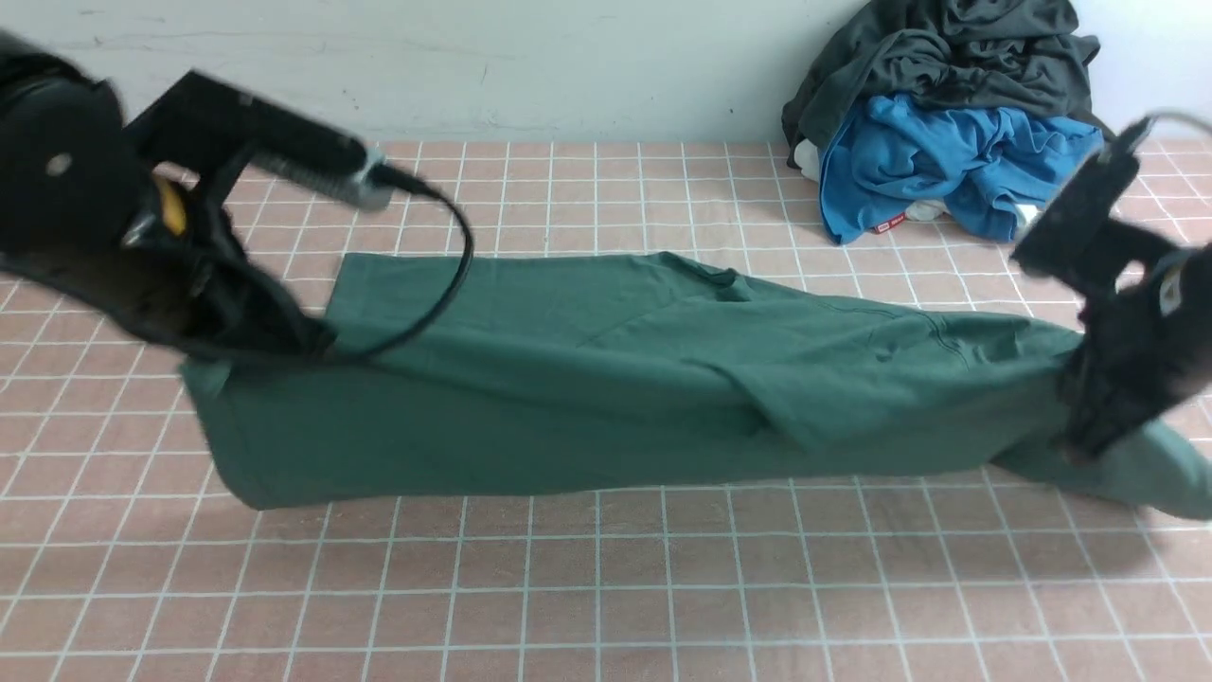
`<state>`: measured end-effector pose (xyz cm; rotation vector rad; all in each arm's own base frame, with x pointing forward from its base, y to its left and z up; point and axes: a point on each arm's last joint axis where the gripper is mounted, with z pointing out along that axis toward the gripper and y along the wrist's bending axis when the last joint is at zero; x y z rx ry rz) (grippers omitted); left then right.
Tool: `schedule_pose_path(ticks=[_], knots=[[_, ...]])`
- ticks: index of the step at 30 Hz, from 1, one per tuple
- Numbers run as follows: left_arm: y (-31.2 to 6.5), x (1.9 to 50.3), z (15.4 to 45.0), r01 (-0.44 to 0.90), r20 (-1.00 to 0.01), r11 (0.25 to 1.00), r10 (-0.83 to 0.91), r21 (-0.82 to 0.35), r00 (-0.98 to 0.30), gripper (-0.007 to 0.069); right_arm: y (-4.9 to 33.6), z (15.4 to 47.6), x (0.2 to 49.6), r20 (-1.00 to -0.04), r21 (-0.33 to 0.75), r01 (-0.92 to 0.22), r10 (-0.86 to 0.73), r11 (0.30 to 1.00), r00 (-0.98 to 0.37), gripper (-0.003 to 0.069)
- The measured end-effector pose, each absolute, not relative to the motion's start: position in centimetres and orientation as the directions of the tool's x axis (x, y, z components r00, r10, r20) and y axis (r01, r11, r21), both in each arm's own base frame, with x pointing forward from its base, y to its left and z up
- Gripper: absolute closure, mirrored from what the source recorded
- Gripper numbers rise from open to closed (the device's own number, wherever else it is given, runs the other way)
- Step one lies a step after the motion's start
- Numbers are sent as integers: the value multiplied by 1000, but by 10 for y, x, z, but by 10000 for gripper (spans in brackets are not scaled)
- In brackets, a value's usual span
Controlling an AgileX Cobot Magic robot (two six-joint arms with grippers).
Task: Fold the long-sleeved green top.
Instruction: Use both arms to drag the lower edge of the fabric forward and fold it over the upper edge
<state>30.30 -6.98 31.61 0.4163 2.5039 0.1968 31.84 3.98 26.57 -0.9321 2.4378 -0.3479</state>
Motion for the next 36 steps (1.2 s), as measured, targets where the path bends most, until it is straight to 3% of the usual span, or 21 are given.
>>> schedule_pose_path(ticks=[5, 13, 17, 22, 25, 27, 32, 36], knots=[[-74, 380, 294, 223, -575, 945, 324, 240, -751, 616, 41, 265, 371, -451, -416, -498, -648, 761, -613, 648], [-75, 475, 241, 191, -564, 943, 318, 274, -762, 616, 48, 225, 447, -443, -430, -498, -657, 753, -610, 648], [-75, 501, 218, 183, -575, 943, 317, 278, -754, 594, 50, 208, 468, -467, -405, -462, -613, 789, -637, 643], [-73, 530, 191, 133, -611, 959, 264, 252, -746, 434, 51, 200, 491, -546, -346, -326, -471, 880, -693, 543], [-68, 536, 195, 56, -643, 977, 177, 205, -745, 323, 49, 219, 497, -598, -298, -211, -354, 931, -719, 474], [-66, 536, 203, 34, -646, 981, 153, 193, -748, 295, 53, 233, 498, -618, -260, -162, -294, 952, -729, 458], [-69, 531, 219, 84, -615, 975, 196, 206, -764, 332, 85, 256, 489, -610, -235, -217, -317, 948, -726, 489], [-71, 529, 219, 129, -586, 969, 230, 209, -777, 445, 103, 250, 488, -550, -348, -328, -474, 878, -688, 540]])
